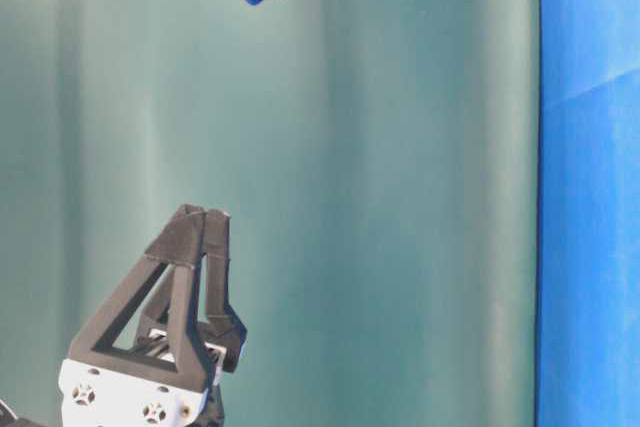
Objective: Handover the blue block to the right arm after grasping it with the left arm, then place it in the designated position.
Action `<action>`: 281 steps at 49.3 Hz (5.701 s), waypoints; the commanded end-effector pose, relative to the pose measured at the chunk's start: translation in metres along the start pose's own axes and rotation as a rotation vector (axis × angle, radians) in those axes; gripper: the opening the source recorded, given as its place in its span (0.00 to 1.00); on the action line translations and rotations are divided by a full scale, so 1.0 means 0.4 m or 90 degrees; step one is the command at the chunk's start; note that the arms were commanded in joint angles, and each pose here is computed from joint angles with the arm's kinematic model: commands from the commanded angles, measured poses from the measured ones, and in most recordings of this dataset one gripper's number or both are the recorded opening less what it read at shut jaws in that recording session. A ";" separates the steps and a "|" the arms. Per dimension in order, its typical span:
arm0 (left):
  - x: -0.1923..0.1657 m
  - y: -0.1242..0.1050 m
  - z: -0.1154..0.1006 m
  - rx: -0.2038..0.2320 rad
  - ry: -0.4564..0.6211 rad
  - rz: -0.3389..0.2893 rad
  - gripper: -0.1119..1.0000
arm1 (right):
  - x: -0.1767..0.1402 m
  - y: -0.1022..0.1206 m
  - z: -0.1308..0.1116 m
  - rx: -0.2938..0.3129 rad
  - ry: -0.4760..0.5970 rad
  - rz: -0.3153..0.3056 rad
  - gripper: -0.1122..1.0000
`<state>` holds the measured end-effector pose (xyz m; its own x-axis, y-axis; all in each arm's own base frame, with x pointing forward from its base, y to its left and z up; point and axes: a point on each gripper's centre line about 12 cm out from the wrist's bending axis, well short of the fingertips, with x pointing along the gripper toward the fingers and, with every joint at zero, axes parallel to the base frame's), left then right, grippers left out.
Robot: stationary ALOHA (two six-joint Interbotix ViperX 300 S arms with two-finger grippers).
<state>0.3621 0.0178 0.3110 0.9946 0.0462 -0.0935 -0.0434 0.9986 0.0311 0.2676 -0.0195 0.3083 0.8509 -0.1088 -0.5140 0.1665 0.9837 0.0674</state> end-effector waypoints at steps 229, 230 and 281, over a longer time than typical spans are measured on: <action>-0.013 -0.006 0.047 0.001 -0.033 -0.004 0.94 | 0.132 0.054 0.082 0.048 -0.063 0.057 0.92; -0.012 -0.007 0.046 0.001 -0.032 -0.005 0.94 | 0.127 0.054 0.084 0.048 -0.064 0.057 0.92; -0.012 -0.011 0.049 -0.001 -0.034 -0.008 0.94 | 0.019 0.023 0.048 0.018 -0.229 0.075 0.91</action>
<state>0.3611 0.0139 0.3127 0.9951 0.0356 -0.0919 -0.0331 0.9991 0.0281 0.2870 -0.0134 0.3140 0.9757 -0.0439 -0.2148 0.0745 0.9878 0.1364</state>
